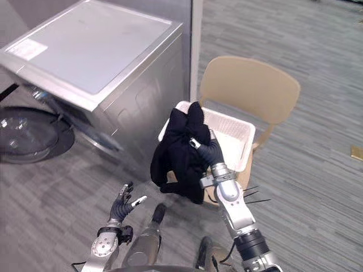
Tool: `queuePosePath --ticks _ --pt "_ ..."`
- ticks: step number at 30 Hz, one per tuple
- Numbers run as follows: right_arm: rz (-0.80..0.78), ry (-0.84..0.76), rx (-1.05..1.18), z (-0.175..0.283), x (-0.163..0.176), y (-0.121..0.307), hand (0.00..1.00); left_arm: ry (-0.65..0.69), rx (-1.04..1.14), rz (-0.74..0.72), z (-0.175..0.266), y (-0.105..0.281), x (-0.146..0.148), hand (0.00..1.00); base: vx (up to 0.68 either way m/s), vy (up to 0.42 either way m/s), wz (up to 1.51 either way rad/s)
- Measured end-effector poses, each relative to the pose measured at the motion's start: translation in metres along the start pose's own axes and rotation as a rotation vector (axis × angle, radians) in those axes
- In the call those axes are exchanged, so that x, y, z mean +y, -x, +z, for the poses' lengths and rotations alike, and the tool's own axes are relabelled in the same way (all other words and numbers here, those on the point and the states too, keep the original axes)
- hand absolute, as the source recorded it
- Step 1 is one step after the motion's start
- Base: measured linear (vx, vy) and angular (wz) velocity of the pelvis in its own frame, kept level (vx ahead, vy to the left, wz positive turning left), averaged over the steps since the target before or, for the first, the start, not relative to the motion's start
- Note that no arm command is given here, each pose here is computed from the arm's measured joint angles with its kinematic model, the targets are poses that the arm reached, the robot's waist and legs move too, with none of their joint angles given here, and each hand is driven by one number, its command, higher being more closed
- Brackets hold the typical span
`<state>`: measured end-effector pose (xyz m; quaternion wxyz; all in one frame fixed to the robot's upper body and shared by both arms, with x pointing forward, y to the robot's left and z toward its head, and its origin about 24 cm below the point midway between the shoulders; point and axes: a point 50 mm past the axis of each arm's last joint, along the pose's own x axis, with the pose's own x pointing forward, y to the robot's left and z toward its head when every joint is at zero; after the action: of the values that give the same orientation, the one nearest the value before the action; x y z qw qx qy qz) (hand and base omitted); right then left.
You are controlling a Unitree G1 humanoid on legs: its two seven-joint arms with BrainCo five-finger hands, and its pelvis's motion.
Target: Pick up the laundry basket with both hands and put the clothes into the washing machine.
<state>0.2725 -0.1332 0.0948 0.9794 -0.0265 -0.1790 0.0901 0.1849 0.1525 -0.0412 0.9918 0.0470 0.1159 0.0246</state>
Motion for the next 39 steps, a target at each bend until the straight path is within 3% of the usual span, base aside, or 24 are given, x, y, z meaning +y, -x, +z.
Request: queuePosePath --ticks 7,11,17,25,26,32,33,39 --pt "-0.004 0.029 -0.036 0.008 -0.009 -0.009 1.0 0.005 -0.244 0.013 0.049 -0.001 0.005 0.0 -0.12 0.04 0.57" --pt "0.018 0.024 -0.034 0.008 -0.007 -0.008 1.0 -0.103 -0.363 -0.027 0.074 -0.014 0.007 0.0 -0.08 0.162 0.32" --pt "0.137 -0.046 -0.037 0.006 0.027 -0.011 1.0 -0.26 -0.46 -0.086 0.092 -0.017 0.002 0.0 0.01 0.088 0.16" --pt "0.335 -0.112 -0.007 0.003 0.072 -0.019 1.0 -0.385 -0.496 -0.266 0.098 -0.042 -0.043 0.0 0.05 -0.008 -0.06" --pt "0.343 -0.115 0.002 0.002 0.074 -0.019 1.0 -0.389 -0.489 -0.28 0.097 -0.044 -0.047 1.0 0.02 -0.036 -0.08" --pt "0.489 -0.208 0.031 0.004 0.109 -0.017 1.0 -0.495 -0.419 -0.356 0.084 -0.058 -0.067 1.0 -0.01 -0.025 -0.03" --pt "0.524 -0.242 0.027 0.006 0.118 -0.016 0.0 -0.498 -0.418 -0.365 0.084 -0.057 -0.069 1.0 -0.04 -0.04 -0.04" --pt "0.556 -0.247 0.022 0.008 0.124 -0.014 0.0 -0.464 -0.416 -0.373 0.085 -0.057 -0.071 1.0 -0.04 -0.042 -0.03"
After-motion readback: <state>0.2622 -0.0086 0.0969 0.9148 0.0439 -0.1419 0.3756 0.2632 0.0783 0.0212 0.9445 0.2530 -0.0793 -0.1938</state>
